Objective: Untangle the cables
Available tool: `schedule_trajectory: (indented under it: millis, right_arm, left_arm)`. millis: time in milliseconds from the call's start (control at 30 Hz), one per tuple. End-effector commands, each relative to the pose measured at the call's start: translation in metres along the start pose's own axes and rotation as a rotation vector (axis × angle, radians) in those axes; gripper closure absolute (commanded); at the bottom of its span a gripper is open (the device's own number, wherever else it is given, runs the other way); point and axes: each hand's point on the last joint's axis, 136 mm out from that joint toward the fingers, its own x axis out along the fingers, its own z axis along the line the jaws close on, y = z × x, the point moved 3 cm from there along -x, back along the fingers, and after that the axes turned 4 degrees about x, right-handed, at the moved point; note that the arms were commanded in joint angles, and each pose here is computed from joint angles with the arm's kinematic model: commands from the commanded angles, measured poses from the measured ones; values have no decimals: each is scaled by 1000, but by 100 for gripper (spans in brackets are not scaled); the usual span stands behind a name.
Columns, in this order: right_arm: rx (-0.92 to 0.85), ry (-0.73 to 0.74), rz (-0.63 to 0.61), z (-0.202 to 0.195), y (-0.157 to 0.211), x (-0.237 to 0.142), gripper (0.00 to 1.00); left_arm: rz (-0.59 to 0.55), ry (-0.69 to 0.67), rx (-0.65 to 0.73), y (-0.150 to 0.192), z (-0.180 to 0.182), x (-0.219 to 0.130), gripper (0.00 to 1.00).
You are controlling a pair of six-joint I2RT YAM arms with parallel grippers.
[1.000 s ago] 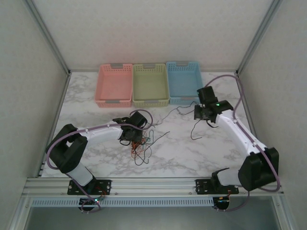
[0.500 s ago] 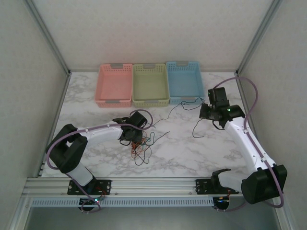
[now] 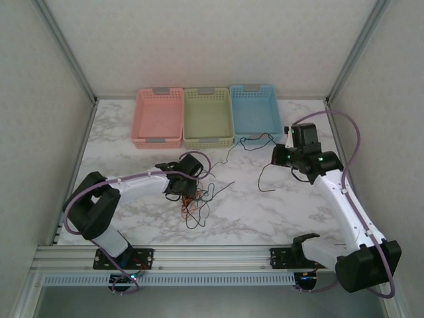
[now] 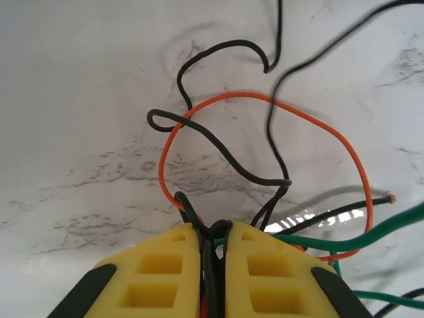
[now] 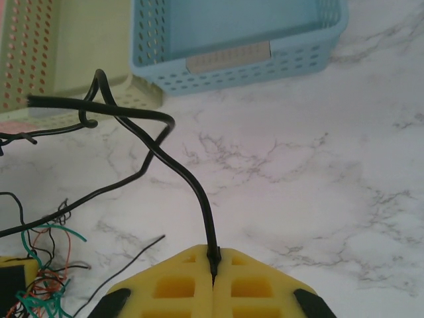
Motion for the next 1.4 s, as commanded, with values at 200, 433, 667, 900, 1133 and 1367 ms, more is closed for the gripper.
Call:
schedule_trajectory:
  millis: [200, 433, 667, 900, 1133, 1367]
  right_arm:
    - [15, -34, 71, 0, 19, 15, 100]
    - [15, -41, 109, 1, 23, 22, 100]
    - [8, -84, 132, 9, 26, 24, 100]
    - [20, -120, 151, 16, 26, 22, 100]
    - [25, -140, 172, 23, 24, 22, 100]
    - [8, -148, 185, 30, 21, 22, 100]
  left_arm:
    - [-45, 72, -7, -8, -8, -32, 60]
    - [-136, 167, 19, -24, -22, -69, 28]
    - [-308, 325, 123, -56, -48, -128, 25]
    - [-509, 378, 409, -78, -77, -144, 26]
    - [-728, 421, 593, -92, -97, -136, 27]
    - [-713, 359, 684, -111, -111, -106, 32]
